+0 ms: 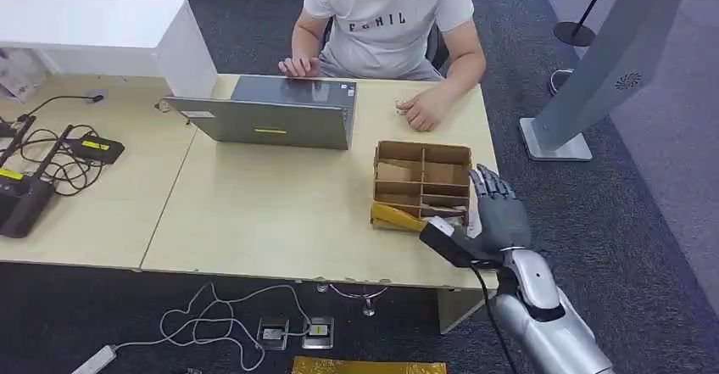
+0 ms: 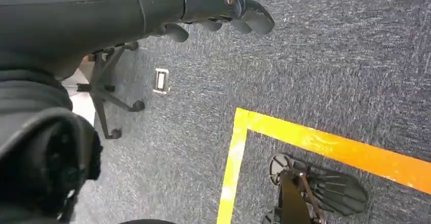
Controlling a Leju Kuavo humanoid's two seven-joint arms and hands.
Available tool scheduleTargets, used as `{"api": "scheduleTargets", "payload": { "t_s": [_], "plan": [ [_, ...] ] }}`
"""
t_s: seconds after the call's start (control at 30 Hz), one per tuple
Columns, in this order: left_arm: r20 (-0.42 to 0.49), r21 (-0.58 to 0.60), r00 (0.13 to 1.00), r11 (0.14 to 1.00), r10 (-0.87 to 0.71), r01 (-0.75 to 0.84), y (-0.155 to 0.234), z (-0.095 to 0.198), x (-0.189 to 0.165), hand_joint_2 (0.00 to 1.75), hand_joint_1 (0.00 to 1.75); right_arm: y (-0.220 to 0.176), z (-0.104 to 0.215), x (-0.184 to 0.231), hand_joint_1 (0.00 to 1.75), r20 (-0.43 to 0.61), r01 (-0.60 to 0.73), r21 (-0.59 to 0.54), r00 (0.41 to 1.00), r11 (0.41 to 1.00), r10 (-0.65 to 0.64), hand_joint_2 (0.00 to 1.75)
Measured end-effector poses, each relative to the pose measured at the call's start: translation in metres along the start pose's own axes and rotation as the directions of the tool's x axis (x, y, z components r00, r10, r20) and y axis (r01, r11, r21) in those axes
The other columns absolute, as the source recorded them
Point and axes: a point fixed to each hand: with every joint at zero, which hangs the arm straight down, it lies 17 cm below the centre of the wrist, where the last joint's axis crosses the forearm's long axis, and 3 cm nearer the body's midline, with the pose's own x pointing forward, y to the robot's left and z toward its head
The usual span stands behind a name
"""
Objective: Pass the card to the sensor for recognition and then transmit it.
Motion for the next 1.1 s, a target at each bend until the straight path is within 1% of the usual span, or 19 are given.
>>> {"api": "scheduleTargets", "payload": {
  "t_s": [0.37,0.87,1.1],
  "plan": [
    [0.000,0.002,1.000,1.000,0.000,0.000,0.001,0.000,0.000,0.00,0.00,0.007,0.000,0.016,0.00,0.018,0.017,0.013,1.000,1.000,-0.017,1.75],
    [-0.001,0.006,1.000,1.000,0.003,-0.003,0.002,0.000,0.000,0.00,0.00,0.020,-0.001,0.037,0.00,0.050,0.007,0.047,0.999,0.999,-0.009,1.75],
    [-0.001,0.007,1.000,1.000,0.004,-0.004,0.002,0.000,0.000,0.00,0.00,0.023,-0.002,0.036,0.00,0.045,-0.001,0.055,0.999,0.998,-0.002,1.75]
  ]
}}
